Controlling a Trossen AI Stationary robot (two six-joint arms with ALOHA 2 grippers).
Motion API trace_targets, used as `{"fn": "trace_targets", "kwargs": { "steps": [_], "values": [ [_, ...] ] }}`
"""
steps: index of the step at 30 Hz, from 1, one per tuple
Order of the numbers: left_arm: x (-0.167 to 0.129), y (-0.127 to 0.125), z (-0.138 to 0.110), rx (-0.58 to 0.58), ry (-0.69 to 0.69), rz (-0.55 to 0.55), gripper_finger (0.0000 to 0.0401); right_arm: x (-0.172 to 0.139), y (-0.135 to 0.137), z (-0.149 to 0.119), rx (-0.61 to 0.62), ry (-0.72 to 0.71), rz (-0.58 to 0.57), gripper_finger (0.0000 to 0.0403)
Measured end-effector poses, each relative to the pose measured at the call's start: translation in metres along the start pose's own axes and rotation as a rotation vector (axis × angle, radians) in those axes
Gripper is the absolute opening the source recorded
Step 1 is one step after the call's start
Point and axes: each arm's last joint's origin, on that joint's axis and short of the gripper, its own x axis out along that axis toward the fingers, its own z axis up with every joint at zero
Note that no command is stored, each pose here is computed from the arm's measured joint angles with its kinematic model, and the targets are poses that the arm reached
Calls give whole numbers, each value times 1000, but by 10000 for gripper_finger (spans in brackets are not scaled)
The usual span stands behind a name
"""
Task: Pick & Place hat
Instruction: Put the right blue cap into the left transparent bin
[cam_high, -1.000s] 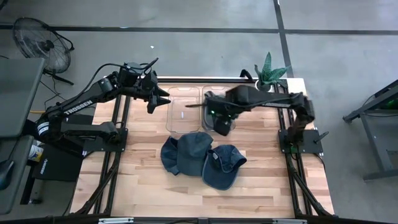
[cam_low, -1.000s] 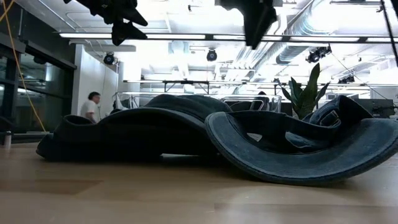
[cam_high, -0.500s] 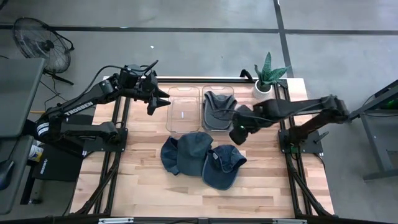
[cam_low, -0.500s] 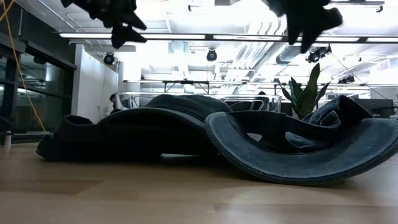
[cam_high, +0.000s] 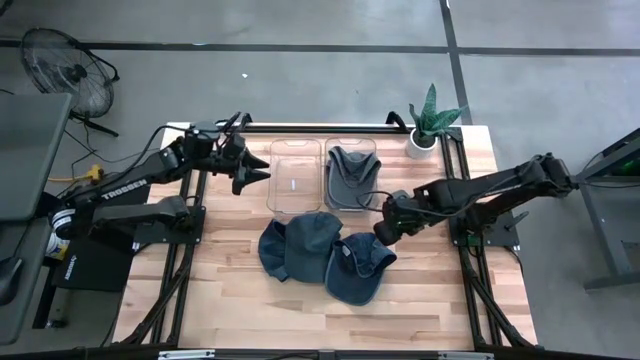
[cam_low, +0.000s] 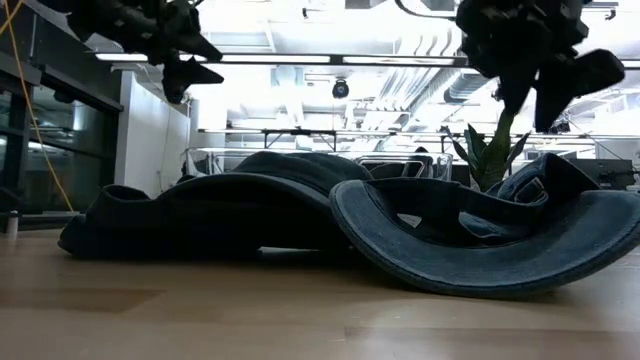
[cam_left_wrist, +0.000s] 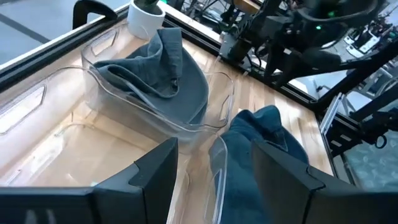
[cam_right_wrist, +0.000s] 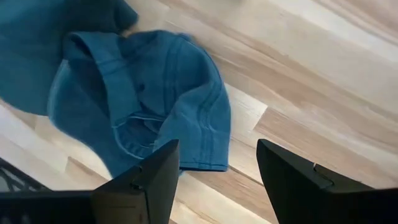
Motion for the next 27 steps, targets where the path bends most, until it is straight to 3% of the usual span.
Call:
{"fn": "trace_targets", "kwargs": {
  "steps": [6, 14, 27],
  "values": [
    [-8, -2, -15, 6, -42, -55, 199, 17, -8, -2, 42, 45, -6, 209],
    [-21, -5, -29, -24, -119, -66, 199, 30, -5, -2, 106, 67, 97, 209],
    [-25, -7, -32, -25, -136, -60, 199, 49, -2, 4, 141, 59, 43, 209]
  ]
}}
